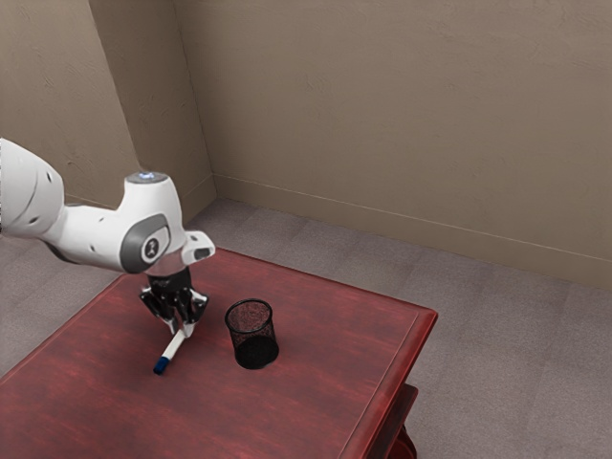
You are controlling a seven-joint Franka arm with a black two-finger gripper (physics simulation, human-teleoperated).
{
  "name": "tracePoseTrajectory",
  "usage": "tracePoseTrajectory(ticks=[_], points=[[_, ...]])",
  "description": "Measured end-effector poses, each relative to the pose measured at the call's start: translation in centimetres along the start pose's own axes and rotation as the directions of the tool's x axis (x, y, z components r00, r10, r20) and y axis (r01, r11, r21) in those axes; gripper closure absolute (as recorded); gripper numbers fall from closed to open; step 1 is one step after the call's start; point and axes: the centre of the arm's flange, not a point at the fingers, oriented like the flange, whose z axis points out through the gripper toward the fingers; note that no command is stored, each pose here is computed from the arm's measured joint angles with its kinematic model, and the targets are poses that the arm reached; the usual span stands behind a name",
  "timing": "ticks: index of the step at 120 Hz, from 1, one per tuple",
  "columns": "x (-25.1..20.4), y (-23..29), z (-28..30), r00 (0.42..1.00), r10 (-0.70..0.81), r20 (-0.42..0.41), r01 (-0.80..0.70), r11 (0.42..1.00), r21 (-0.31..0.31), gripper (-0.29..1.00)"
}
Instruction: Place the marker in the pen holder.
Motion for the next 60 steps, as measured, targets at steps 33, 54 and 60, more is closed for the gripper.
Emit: tracePoseTrajectory(ticks=[33,54,60], points=[[0.2,0.0,0.3,1.0,0.007,0.0,-0.007,1.0,0.009,0.74],[0.2,0.2,-0.6,1.0,0.009,-0.019,-0.009,1.0,0.019,0.79],[0.3,0.4,-1.2,0.999,0.017,-0.032,-0.016,1.0,0.025,0.79]])
